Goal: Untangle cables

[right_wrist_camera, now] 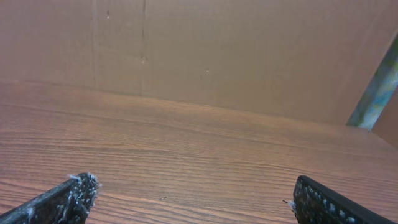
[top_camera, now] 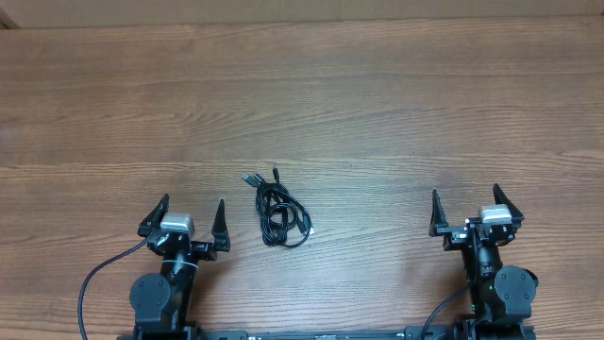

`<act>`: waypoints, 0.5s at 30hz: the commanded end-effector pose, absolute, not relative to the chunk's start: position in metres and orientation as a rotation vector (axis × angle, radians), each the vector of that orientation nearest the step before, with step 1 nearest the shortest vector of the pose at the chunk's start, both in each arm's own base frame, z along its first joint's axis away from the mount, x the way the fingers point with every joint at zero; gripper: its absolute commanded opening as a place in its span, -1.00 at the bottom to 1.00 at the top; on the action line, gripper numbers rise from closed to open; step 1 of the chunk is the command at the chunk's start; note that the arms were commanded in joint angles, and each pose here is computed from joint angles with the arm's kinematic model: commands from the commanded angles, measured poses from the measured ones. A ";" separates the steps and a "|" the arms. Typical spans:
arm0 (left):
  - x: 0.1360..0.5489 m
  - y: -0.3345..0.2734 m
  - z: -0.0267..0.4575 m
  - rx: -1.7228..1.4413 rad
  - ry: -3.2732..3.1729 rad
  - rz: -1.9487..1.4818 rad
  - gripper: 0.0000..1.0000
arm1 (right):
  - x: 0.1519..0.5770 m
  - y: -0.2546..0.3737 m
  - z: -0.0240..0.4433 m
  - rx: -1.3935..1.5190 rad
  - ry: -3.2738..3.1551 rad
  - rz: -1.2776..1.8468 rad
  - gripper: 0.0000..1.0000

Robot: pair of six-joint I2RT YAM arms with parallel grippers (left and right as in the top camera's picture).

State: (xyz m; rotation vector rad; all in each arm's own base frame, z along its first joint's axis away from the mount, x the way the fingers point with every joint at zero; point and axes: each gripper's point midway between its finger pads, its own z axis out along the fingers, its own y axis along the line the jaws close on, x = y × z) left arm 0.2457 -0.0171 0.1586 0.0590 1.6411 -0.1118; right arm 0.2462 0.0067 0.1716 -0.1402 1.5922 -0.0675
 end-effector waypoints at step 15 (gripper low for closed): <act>0.246 -0.014 0.158 0.034 1.642 -0.115 1.00 | 0.247 0.006 0.169 -0.138 1.593 -0.070 1.00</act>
